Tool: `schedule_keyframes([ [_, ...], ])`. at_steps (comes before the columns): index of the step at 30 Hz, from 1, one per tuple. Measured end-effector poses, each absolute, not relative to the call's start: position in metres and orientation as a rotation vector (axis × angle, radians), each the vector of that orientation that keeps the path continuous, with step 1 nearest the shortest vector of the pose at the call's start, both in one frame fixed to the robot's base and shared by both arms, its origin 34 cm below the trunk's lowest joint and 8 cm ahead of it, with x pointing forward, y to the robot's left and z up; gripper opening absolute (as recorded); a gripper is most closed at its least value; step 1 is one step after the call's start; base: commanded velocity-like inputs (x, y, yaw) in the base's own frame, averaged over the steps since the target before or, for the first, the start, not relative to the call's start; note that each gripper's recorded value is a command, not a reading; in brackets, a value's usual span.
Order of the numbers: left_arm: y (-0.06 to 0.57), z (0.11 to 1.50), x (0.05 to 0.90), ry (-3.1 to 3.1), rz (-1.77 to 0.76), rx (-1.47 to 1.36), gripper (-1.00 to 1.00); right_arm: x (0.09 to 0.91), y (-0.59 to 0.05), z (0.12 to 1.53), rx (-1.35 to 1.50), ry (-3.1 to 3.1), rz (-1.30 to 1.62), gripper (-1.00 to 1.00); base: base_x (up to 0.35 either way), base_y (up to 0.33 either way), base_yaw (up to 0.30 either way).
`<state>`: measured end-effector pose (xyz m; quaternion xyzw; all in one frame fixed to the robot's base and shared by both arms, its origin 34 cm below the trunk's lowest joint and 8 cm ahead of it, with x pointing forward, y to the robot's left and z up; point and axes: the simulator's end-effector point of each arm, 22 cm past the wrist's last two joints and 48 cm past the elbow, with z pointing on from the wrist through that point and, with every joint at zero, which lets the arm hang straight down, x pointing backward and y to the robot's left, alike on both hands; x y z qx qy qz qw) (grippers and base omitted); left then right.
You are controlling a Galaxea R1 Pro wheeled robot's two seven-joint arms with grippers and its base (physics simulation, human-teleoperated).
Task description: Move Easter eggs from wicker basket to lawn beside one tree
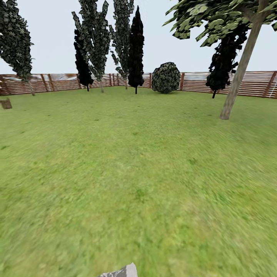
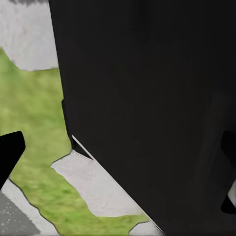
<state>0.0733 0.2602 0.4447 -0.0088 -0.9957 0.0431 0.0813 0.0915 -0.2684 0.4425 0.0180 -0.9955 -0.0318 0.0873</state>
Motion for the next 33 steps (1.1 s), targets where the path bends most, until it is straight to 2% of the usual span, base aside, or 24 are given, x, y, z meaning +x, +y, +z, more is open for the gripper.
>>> schedule_keyframes([
  [33,0.26,0.447,0.062,-2.947,0.128,-0.024,1.0,0.081,-0.269,0.444,0.057,-2.937,-0.093,1.0,0.344,0.0,0.211],
])
